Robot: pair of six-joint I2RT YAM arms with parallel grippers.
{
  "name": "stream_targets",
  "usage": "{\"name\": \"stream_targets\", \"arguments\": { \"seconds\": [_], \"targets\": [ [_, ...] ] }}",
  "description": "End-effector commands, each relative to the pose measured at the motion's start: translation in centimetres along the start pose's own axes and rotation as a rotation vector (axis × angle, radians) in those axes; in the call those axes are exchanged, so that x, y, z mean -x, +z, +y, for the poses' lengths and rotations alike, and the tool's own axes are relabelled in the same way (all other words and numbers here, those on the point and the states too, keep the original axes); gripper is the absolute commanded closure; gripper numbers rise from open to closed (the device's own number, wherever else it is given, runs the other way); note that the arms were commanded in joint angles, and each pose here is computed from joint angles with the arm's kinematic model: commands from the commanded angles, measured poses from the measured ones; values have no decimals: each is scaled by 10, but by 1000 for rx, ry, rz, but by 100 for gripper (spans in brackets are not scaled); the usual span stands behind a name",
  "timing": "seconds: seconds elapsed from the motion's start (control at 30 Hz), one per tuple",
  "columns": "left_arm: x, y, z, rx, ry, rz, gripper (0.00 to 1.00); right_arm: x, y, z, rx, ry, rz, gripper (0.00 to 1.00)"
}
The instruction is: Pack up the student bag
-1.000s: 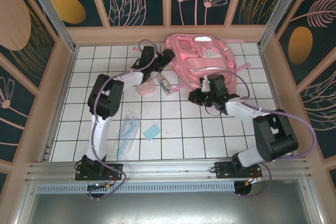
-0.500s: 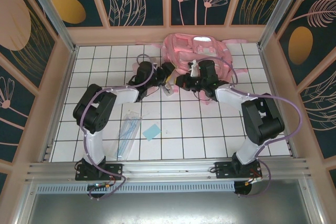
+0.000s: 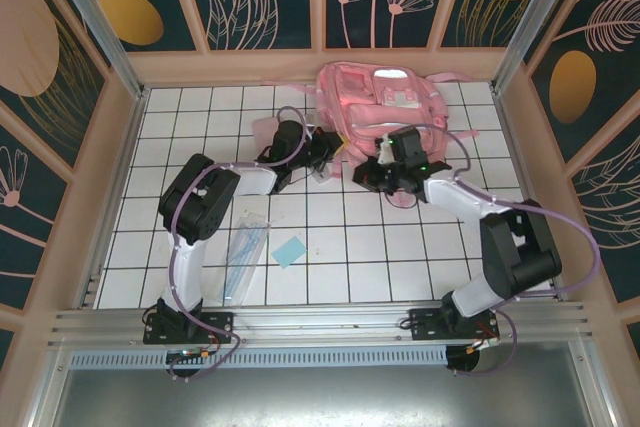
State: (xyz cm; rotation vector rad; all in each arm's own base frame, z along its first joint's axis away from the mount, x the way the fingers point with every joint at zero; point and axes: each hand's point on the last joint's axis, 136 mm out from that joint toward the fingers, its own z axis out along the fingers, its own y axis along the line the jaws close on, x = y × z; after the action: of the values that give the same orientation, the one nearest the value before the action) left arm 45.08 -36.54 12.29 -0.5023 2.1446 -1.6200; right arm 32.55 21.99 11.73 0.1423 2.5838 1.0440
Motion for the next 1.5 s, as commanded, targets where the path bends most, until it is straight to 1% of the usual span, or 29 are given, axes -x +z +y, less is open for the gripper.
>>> {"name": "stream_targets", "arguments": {
  "seconds": [0.0,0.13,0.2,0.27,0.3,0.33,0.37,0.43,0.53,0.63,0.67,0.7,0.73,0.77,0.8,0.87,0.93,1.07,1.1,1.17,1.2,1.27,1.37,1.47],
  "targets": [
    [67,-16,-15,-3,110,-170,100,-39,-35,-65,-259,67,118,100],
    [71,-21,-15,33,164,-166,100,-19,-61,-98,-438,64,82,100],
    [72,-23,-13,49,187,-167,100,0,-80,-118,-595,41,43,100],
    [75,-23,-8,57,190,-166,100,19,-97,-128,-718,7,0,100],
    [78,-22,-4,62,193,-163,100,25,-101,-128,-744,-5,-6,100],
    [80,-20,-3,66,198,-161,100,28,-100,-125,-736,-12,-3,100],
    [83,-16,-2,72,204,-157,100,29,-96,-119,-696,-22,7,100],
    [88,-3,2,83,213,-143,100,22,-79,-97,-556,-35,47,100],
    [100,19,-3,52,201,-136,100,-4,-40,-47,-240,-54,140,100],
    [106,40,-12,11,181,-113,100,-19,-6,-2,-11,-68,181,100],
    [107,45,-16,3,181,-102,95,-21,4,13,49,-84,189,100],
    [107,48,-19,3,184,-92,73,-20,15,24,90,-99,187,100],
    [107,48,-21,12,191,-86,55,-17,23,33,118,-110,183,100],
    [107,45,-24,34,211,-83,38,-12,32,42,145,-125,178,100],
    [108,40,-24,70,236,-86,24,-6,41,51,165,-137,167,100],
    [107,23,-26,136,286,-97,5,9,53,62,196,-154,151,100],
    [106,-1,-27,189,311,-121,1,25,61,72,216,-172,133,100],
    [92,-54,-24,254,309,-171,1,56,66,102,267,-226,91,100],
    [85,-64,-24,246,286,-178,1,61,65,109,282,-240,80,100],
    [71,-77,-25,190,223,-182,1,68,61,122,303,-260,64,100],
    [63,-80,-22,168,183,-177,1,69,60,126,310,-266,62,100],
    [52,-78,-21,133,148,-168,1,68,57,131,318,-274,62,100],
    [43,-58,-13,124,98,-136,1,59,53,131,317,-271,71,100],
    [36,-35,-1,113,50,-107,4,47,48,132,322,-272,79,100]
  ]
}}
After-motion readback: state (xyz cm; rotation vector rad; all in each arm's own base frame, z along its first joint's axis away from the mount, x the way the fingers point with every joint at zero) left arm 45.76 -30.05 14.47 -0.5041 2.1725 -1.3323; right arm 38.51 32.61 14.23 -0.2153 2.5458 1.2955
